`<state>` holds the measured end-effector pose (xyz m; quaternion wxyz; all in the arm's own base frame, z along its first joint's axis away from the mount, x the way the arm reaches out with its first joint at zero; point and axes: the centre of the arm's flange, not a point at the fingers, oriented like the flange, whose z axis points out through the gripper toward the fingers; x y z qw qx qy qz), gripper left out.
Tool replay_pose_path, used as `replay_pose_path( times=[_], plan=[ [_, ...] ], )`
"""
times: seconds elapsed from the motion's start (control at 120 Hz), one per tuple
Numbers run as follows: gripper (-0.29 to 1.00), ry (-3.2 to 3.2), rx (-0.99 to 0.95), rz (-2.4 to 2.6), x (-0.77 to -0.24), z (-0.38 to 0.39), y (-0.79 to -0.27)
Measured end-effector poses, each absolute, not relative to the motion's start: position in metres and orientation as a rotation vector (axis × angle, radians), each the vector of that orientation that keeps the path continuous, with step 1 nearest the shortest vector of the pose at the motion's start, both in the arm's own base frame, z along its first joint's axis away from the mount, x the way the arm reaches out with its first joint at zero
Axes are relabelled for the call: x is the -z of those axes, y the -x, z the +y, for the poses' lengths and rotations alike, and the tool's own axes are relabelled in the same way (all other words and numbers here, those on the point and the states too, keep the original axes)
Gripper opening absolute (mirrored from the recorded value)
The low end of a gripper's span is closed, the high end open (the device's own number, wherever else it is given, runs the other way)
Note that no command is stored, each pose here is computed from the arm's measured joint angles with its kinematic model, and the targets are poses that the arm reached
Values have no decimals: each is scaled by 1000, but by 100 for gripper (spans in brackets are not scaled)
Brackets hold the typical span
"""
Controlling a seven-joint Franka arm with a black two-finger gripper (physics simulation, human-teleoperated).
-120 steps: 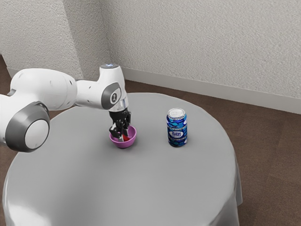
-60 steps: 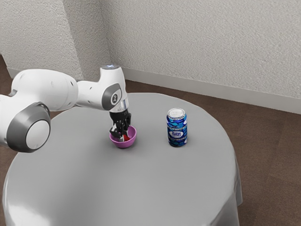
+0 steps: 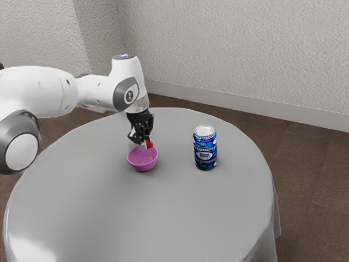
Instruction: Take strawberry from the bowl
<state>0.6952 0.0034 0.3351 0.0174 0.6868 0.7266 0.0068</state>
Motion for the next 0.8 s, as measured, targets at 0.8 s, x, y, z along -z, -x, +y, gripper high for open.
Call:
replay_pose_path(
  times=[0.8],
  plan=[
    [3,-2470,52,1974,-288,-199,-622]
  ],
)
